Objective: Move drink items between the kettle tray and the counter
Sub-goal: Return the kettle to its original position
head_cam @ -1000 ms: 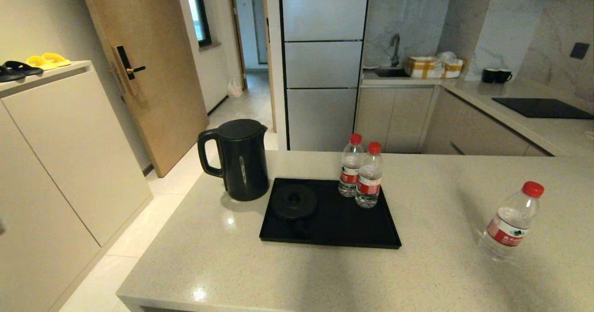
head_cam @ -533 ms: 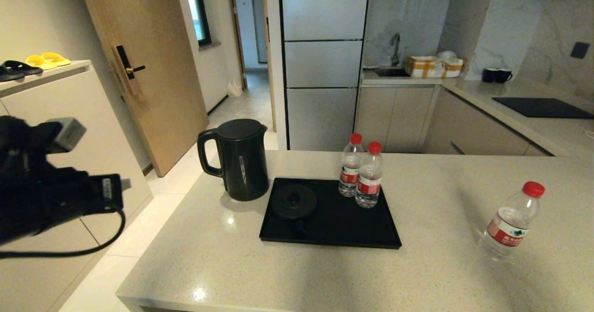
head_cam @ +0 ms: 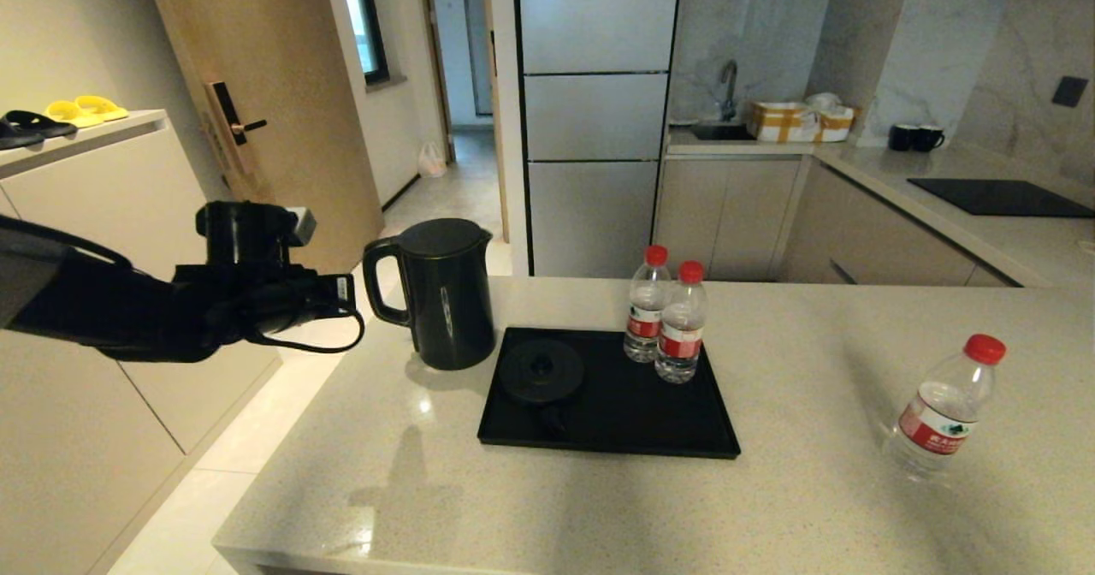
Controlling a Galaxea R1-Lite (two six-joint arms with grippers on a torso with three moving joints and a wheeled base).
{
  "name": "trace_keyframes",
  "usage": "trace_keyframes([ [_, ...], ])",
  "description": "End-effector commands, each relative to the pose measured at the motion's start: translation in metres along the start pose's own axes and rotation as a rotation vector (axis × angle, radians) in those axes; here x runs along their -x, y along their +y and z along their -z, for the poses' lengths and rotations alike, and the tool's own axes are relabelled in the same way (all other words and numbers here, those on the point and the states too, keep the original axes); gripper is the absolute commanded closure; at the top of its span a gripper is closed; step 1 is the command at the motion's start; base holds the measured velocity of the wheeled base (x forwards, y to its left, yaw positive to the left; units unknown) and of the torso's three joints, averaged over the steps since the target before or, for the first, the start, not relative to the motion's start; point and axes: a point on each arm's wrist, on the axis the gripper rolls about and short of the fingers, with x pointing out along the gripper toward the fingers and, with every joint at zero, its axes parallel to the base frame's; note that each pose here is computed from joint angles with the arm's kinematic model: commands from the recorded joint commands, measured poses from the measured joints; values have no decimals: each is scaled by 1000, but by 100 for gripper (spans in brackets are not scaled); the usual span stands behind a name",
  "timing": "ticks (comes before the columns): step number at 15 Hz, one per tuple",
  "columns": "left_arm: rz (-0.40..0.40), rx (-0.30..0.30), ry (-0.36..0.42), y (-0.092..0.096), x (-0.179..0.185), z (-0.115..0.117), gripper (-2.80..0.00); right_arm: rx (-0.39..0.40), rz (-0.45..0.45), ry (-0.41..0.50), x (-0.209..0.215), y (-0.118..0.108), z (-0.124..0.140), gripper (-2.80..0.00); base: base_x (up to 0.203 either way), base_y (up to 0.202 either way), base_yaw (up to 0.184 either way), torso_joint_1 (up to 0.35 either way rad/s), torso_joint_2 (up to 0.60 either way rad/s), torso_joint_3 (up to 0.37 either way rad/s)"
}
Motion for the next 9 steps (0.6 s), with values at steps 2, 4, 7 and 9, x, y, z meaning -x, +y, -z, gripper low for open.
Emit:
trace_keyframes([
  [2,-60,-56,73,-2,-34,27,-280,0,0,2,0,0,0,0,0,0,0,0,0,0],
  [4,-59,-48,71,-2,-34,27,-280,0,0,2,0,0,0,0,0,0,0,0,0,0],
  [7,-55,-51,33,-2,-44,34,-280,0,0,2,0,0,0,0,0,0,0,0,0,0],
  [9,-54,-62,-32,-2,-59,41,-280,0,0,2,0,0,0,0,0,0,0,0,0,0],
])
